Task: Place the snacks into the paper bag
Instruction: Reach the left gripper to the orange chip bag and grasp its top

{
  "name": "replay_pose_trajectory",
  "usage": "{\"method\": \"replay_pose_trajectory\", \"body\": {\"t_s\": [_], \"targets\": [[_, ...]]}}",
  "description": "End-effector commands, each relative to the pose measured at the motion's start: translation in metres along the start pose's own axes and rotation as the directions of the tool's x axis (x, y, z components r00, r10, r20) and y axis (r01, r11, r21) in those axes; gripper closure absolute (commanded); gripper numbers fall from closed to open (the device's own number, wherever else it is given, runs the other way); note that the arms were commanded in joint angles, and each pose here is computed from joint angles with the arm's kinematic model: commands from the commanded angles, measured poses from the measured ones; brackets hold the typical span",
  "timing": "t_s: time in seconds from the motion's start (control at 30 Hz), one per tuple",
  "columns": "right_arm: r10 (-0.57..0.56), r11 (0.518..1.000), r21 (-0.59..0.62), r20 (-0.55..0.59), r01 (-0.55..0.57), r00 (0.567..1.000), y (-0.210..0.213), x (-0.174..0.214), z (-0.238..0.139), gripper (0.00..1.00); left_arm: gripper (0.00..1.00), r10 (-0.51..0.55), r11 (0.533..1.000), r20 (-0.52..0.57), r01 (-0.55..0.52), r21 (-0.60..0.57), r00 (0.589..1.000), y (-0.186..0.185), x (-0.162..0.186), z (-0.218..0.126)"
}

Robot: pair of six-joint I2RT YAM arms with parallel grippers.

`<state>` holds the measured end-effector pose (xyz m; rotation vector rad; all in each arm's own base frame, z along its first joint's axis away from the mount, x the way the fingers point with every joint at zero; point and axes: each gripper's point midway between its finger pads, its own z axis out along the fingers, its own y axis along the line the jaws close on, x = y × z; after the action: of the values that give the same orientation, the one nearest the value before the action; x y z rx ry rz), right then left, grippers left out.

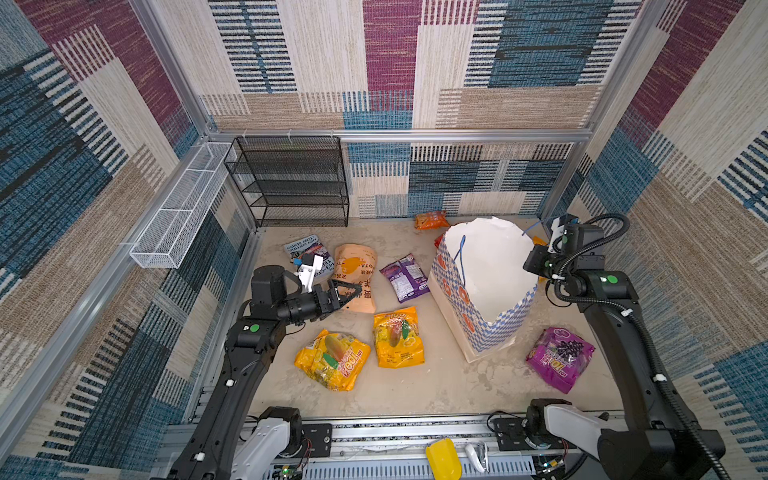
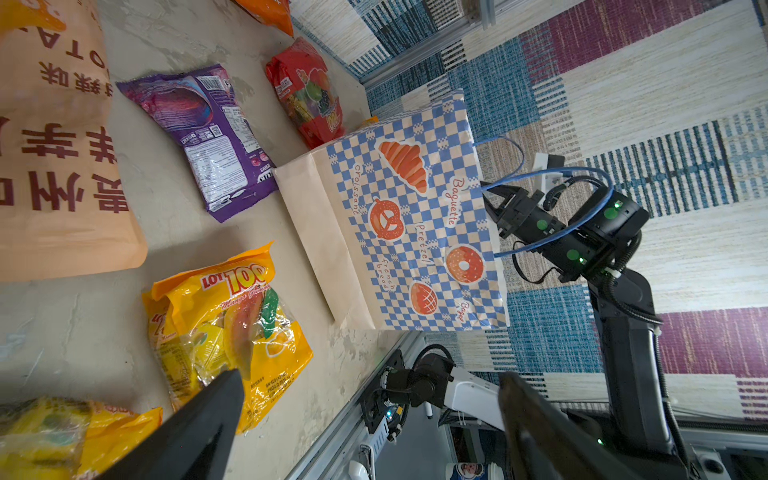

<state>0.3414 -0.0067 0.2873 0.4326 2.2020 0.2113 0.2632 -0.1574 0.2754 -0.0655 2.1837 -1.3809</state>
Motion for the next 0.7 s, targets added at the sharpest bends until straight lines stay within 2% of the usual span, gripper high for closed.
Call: {"method": "replay_pose_trajectory", "body": {"t_s": [0.0, 0.23, 0.3, 0.37, 0.53, 0.67], "targets": [[0.106, 0.994, -0.028, 0.009, -0.106, 0.994, 0.005, -0.003, -0.006, 1.0, 0.01, -0.027, 0.996, 0.017, 0.028, -0.086, 1.0, 0.018, -0.015, 0.007], [0.163, 0.986, -0.05, 0.085, -0.159, 0.983, 0.004, -0.007, -0.025, 1.0, 0.0, -0.11, 0.954, 0.044, 0.118, -0.276, 0.993, 0.073, -0.067, 0.042], [0.165, 0.985, -0.064, 0.095, -0.159, 0.982, 0.005, -0.007, -0.028, 1.0, 0.01, -0.14, 0.935, 0.014, 0.137, -0.328, 0.99, 0.093, -0.077, 0.056], [0.156, 0.987, -0.064, 0.095, -0.15, 0.983, 0.003, -0.003, -0.026, 1.0, 0.01, -0.147, 0.909, -0.032, 0.123, -0.398, 0.989, 0.113, -0.083, 0.065], [0.12, 0.991, -0.068, 0.083, -0.114, 0.989, 0.002, 0.008, -0.025, 1.0, 0.01, -0.122, 0.775, -0.113, 0.024, -0.631, 0.986, 0.166, -0.101, 0.064], [0.093, 0.992, -0.098, 0.09, -0.084, 0.992, 0.006, 0.01, -0.027, 1.0, 0.01, -0.106, 0.742, -0.192, -0.051, -0.668, 0.976, 0.19, -0.108, 0.074]]}}
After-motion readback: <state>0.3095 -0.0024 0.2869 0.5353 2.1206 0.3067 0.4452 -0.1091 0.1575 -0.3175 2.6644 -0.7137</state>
